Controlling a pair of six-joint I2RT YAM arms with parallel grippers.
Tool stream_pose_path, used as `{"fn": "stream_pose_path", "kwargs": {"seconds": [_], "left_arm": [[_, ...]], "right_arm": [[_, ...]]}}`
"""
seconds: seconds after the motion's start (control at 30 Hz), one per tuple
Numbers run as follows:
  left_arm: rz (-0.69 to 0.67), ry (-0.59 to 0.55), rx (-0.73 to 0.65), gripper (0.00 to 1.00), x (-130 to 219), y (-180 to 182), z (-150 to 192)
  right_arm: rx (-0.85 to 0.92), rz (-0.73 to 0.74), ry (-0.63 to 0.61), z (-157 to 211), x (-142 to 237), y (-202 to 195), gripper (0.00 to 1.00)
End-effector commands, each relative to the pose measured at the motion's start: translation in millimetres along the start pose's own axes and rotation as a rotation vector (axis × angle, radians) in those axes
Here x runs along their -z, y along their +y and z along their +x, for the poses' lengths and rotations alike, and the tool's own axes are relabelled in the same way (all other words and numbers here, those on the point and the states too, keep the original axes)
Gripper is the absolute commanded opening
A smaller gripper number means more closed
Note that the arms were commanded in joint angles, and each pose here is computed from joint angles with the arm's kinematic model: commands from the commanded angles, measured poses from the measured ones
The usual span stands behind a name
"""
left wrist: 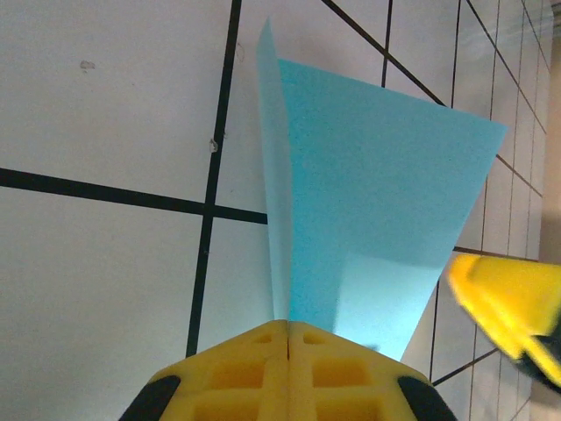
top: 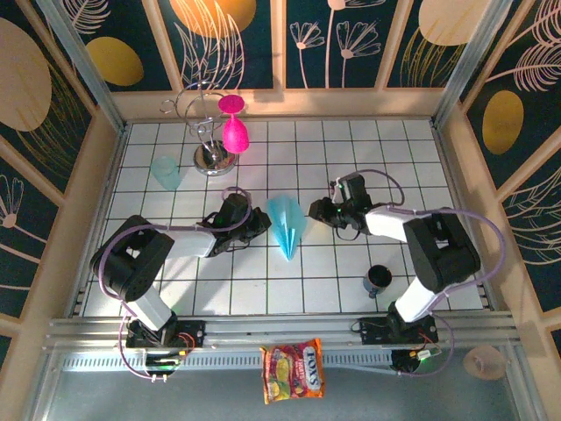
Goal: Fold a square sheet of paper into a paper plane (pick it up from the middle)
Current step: Turn over a paper plane at the center of the table, then move the paper plane to the top-center of the table.
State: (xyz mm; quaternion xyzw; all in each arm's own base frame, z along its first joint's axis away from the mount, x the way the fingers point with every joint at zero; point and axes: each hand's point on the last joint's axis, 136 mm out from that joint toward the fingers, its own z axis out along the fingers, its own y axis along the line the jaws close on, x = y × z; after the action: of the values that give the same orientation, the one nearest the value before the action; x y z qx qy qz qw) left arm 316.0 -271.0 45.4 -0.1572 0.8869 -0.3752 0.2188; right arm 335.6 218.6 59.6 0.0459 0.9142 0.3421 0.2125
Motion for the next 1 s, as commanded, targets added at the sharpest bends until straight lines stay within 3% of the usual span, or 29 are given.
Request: {"fn": "stream_pose_path", "kwargs": {"seconds": [0.0, 0.23, 0.4, 0.97], "left_arm": [[0.05, -0.004, -0.002, 0.05, -2, -15, -5], [0.067, 0.005, 0.003, 0.04, -2, -19, -3], [0.07, 0.008, 0.003, 0.04, -1, -19, -3], [0.081, 0.011, -0.005, 0.04, 0, -23, -3]], "right_arm": [[0.088, 0.056, -0.042, -7, 16, 13, 0.4], [0.209, 0.1, 0.028, 36, -3, 47, 0.54], [0.226, 0.142, 0.081, 59, -19, 48, 0.64], [0.279, 0.116, 0.152, 88, -30, 66, 0.68]]}}
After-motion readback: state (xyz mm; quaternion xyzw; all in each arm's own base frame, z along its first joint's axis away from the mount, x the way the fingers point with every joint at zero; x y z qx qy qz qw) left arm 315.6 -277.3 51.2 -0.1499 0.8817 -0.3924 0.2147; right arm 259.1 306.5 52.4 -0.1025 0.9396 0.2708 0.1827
